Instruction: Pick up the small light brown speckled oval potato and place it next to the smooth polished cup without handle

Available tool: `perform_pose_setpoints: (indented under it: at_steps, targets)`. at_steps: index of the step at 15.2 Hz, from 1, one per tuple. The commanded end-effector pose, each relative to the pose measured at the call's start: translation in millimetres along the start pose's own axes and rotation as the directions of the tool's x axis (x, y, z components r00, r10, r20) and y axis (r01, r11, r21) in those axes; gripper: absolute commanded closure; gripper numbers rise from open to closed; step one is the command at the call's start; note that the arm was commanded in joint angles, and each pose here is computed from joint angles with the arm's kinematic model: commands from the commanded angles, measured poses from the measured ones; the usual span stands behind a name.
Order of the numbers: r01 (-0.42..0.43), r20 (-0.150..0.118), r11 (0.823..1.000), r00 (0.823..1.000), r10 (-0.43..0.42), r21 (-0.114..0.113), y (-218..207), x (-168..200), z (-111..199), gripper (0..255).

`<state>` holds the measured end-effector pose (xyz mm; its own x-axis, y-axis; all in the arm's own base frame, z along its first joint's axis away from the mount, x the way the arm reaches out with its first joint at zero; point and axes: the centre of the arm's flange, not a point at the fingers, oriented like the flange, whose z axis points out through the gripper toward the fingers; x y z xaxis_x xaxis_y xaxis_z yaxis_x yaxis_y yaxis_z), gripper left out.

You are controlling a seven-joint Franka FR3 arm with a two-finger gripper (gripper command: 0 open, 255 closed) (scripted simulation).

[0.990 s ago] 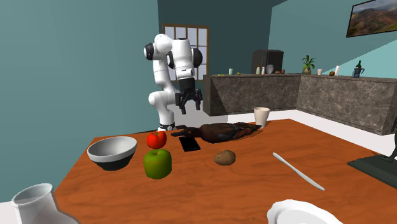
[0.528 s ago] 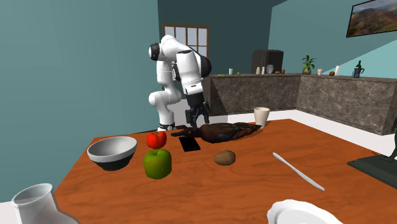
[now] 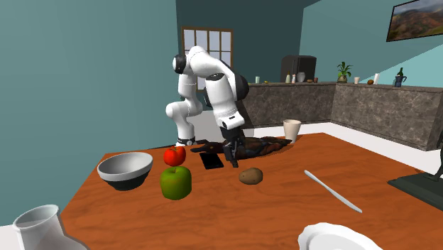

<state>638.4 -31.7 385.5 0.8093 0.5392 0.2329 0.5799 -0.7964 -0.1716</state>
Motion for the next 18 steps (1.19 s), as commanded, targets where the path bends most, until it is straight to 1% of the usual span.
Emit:
perform_pose_setpoints:
  at_steps: [1,2,10,17,18]
  targets:
    - [0.045,-0.006,0.999,0.999,-0.045,0.030,8,23,23,0]
    - [0.059,-0.008,0.997,0.998,-0.059,0.039,10,29,29,0]
    - [0.059,-0.008,0.997,0.998,-0.059,0.039,9,29,69,0]
    - [0.059,-0.008,0.997,0.998,-0.059,0.039,9,29,69,0]
    - [0.059,-0.008,0.997,0.998,-0.059,0.039,9,29,69,255]
